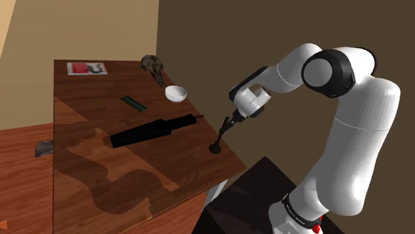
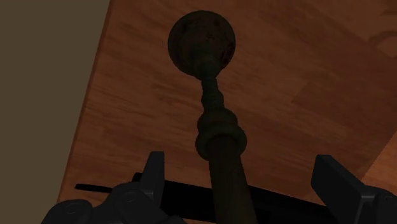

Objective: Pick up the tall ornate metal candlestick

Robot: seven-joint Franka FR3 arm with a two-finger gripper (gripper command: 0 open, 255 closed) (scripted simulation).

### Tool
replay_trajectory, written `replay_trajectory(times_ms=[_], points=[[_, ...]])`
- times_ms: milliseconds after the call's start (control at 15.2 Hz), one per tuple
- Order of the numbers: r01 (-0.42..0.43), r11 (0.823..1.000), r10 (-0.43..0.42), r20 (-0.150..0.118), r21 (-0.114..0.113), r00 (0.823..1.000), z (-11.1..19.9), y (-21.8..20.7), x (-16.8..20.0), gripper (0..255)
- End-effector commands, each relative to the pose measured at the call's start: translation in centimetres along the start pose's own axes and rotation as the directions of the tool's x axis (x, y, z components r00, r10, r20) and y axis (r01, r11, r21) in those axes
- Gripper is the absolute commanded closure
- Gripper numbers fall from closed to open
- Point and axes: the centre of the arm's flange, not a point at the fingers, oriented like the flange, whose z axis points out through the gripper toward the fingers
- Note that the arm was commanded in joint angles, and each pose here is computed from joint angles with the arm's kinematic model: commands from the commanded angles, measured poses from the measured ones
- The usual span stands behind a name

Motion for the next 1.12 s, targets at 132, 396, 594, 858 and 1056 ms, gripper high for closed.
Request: replay_trajectory(times_ms=[132, 396, 594, 858, 1056], points=[[0.002, 1.0, -0.002, -0.008, 0.003, 1.0, 2.4, 0.5, -0.5, 0], [0.002, 1.0, -0.002, -0.008, 0.003, 1.0, 4.6, 0.7, -1.3, 0], [0.002, 1.0, -0.002, -0.008, 0.003, 1.0, 4.6, 0.6, -1.3, 255], [0.002, 1.0, -0.002, -0.008, 0.003, 1.0, 4.6, 0.6, -1.3, 255], [0.002, 1.0, -0.002, -0.008, 0.003, 1.0, 4.6, 0.6, -1.3, 255]])
